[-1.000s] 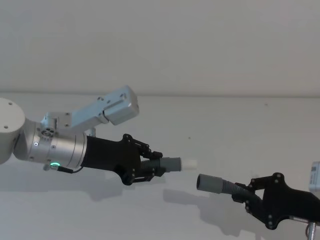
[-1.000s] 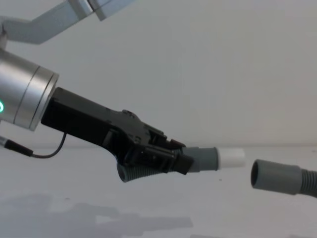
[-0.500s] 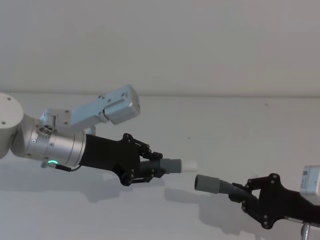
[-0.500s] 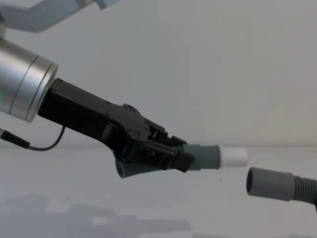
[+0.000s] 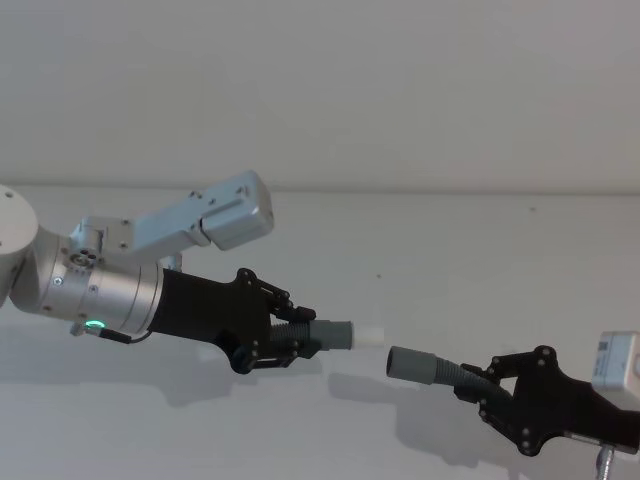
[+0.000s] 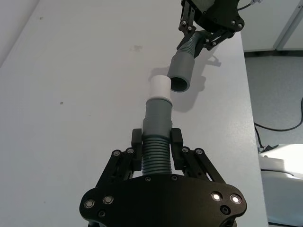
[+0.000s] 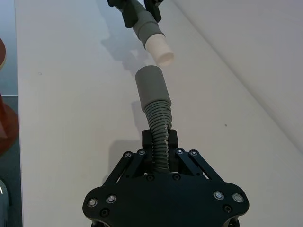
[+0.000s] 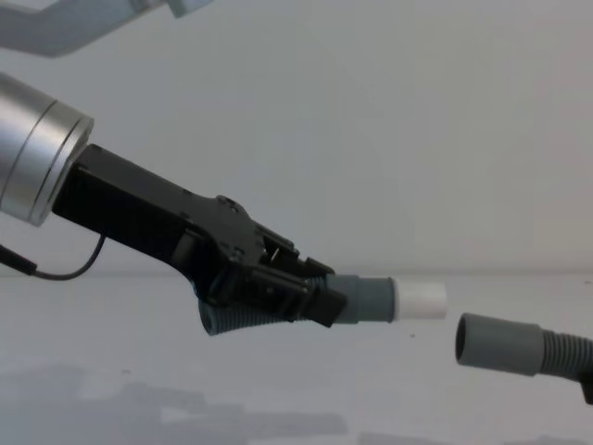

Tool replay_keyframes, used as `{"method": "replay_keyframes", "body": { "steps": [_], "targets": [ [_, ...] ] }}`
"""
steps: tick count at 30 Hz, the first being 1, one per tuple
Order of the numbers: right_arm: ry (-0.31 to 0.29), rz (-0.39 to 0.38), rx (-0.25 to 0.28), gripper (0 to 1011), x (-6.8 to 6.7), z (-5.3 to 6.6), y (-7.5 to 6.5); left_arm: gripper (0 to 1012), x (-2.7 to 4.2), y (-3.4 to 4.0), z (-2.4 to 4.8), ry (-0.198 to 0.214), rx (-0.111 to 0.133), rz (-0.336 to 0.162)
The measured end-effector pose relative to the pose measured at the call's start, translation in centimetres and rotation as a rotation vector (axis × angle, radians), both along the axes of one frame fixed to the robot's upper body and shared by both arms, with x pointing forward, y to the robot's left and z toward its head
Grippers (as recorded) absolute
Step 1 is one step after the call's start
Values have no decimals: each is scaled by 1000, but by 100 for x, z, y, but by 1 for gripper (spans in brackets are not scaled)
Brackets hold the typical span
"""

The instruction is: Use both hands to pick up one end of the pipe from the table, align the ends, and insert them.

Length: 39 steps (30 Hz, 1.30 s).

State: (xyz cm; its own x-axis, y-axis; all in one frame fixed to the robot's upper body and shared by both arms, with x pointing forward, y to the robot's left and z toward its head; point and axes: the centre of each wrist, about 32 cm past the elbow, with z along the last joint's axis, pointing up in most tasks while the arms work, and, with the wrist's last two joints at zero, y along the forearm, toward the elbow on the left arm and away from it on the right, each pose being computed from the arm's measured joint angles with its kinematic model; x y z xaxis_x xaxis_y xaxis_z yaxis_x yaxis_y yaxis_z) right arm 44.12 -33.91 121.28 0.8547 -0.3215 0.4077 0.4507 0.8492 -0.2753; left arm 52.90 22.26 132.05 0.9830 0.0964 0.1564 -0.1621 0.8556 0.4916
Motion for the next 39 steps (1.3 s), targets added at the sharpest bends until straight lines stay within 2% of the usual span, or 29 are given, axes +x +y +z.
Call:
{"method": "replay_keyframes", "body": {
  "steps": [19, 39],
  "targets": [
    [15, -18, 17, 155, -6, 5, 24, 339, 28, -24, -19, 22, -3, -32],
    [55, -19, 43, 155, 18, 41, 17, 339, 32, -35, -69, 43, -4, -33]
  ]
}}
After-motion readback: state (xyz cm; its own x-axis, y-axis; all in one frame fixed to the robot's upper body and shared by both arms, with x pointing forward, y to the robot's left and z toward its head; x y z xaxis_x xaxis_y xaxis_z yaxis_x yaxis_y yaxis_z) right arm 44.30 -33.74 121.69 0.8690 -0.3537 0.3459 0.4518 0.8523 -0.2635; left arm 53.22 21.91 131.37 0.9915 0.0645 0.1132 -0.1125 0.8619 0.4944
